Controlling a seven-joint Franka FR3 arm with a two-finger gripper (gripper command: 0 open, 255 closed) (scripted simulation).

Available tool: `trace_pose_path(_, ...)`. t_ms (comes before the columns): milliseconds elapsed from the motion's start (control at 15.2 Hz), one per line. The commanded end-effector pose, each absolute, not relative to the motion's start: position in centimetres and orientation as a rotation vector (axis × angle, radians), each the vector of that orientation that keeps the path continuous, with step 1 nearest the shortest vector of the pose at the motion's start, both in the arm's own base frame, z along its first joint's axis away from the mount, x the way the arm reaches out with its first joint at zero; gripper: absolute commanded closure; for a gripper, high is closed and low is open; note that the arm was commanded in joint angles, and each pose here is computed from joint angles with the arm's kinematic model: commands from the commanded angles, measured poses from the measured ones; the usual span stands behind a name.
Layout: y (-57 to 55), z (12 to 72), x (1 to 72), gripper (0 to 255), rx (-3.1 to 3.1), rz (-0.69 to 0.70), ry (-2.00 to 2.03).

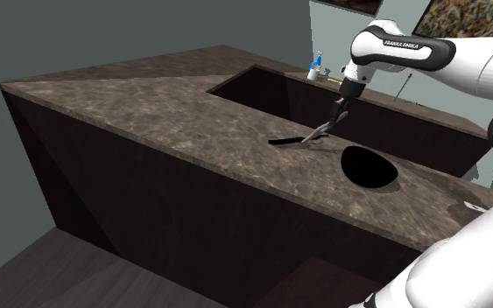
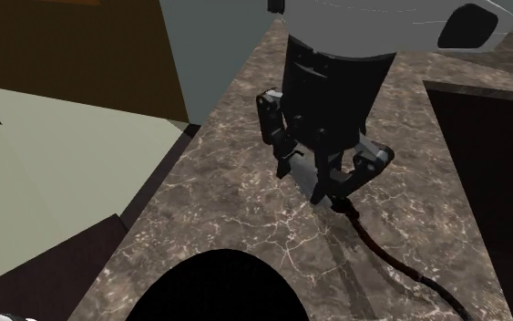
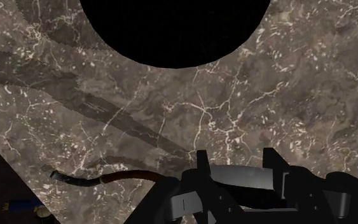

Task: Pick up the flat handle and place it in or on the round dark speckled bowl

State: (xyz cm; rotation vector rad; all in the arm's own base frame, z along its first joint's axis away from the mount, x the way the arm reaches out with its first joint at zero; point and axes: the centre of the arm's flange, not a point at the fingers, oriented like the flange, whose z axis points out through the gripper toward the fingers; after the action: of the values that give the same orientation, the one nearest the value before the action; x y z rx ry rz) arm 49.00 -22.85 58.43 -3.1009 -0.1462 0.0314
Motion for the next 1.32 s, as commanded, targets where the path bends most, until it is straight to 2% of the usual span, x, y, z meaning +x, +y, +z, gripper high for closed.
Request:
trace_pose_path(0, -23.7, 58.6, 46.9, 255, -3.101, 0.031, -0.146)
trace_pose_path(990, -30.0, 59.0, 27.5, 255, -3.101, 0.031, -0.146)
trace_pose_path(1254, -30.0, 56.9, 27.5, 255, -3.101, 0.031, -0.146)
